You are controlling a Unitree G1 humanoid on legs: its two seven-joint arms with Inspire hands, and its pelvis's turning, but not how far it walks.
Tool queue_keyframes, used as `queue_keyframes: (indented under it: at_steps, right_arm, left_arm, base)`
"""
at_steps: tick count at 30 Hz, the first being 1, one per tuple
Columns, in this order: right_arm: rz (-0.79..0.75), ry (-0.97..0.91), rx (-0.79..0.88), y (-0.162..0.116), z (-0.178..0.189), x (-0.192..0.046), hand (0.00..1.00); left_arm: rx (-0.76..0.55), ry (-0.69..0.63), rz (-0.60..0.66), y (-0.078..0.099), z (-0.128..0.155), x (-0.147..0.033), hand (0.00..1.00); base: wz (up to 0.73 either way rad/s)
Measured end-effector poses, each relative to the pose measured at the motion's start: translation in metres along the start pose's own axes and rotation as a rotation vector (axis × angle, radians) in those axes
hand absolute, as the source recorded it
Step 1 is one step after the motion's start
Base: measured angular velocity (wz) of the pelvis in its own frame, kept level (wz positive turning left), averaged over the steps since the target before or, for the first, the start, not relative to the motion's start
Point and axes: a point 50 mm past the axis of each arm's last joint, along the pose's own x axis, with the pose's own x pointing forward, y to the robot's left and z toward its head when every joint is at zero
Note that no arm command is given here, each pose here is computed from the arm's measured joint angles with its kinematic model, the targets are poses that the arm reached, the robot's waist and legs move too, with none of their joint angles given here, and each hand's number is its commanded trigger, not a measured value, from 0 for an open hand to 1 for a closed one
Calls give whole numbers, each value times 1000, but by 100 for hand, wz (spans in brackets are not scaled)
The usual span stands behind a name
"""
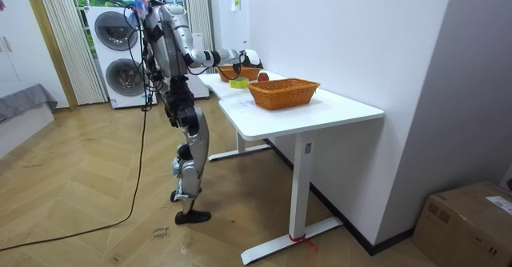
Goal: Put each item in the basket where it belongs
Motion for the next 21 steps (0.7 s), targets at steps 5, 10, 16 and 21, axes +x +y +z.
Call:
queue_keyframes:
  at_steps: [5,10,16,21]
  right_arm:
    - [-21,3,-4,-2,0,3,0]
    - [-31,3,-4,-3,0,3,0]
    - [-33,2,-39,-3,1,4,0]
    - [-32,0,-84,-2,3,4,0]
  left_arm:
    - [0,2,0,0,0,0,0]
    - [0,-2,2,1,1,0,0]
    - [24,-16,12,2,4,0,0]
    - [44,-21,21,4,6,-1,0]
  base:
    - [7]
    - [2]
    - [0]
    - [0]
